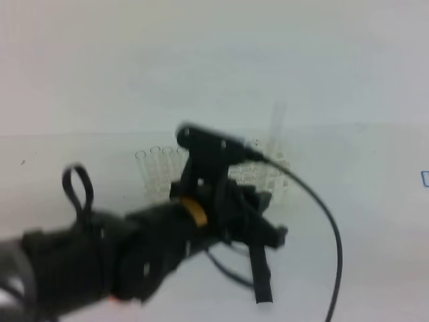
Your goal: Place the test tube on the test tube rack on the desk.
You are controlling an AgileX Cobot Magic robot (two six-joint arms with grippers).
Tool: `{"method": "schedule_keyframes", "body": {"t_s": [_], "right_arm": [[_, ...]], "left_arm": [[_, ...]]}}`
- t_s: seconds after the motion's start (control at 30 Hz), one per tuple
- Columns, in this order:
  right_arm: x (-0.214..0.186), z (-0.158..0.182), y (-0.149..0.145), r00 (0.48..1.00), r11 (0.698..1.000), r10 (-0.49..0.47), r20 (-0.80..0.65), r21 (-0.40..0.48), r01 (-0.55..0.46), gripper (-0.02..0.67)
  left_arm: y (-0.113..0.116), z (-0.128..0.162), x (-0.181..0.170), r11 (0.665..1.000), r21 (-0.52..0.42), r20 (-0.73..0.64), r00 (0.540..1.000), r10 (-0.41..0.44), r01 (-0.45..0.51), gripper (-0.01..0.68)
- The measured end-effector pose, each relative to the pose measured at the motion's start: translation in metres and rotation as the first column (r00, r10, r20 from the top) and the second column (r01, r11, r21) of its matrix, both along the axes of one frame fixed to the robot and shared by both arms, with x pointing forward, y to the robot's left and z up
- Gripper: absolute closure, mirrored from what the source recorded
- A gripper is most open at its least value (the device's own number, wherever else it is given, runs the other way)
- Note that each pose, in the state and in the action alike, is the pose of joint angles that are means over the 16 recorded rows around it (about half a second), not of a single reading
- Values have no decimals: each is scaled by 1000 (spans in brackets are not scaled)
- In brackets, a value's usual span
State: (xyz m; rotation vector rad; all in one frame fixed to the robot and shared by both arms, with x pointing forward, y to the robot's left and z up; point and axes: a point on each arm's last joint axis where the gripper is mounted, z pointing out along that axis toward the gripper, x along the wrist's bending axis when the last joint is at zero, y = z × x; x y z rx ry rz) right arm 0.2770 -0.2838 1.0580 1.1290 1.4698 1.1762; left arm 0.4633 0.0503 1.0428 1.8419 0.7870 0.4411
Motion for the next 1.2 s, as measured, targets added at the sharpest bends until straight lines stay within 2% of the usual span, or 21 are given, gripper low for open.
{"method": "schedule_keyframes", "body": {"t_s": [0.33,0.57,0.87,1.07,1.2], "right_arm": [[-2,-4,11,991,992,124,-48,8,-124,650],[3,2,24,959,958,285,6,16,-285,650],[20,8,39,877,877,476,64,34,-479,650],[35,6,50,800,800,600,18,25,-600,641],[47,3,58,742,742,670,-26,21,-670,606]], "left_arm": [[10,-35,-50,992,-111,99,994,-50,61,562],[15,-45,-66,979,-168,168,982,-91,119,562],[20,-47,-83,933,-255,289,941,-176,253,562],[24,-53,-95,906,-265,302,921,-247,329,562],[26,-58,-102,889,-255,293,907,-304,380,562]]}}
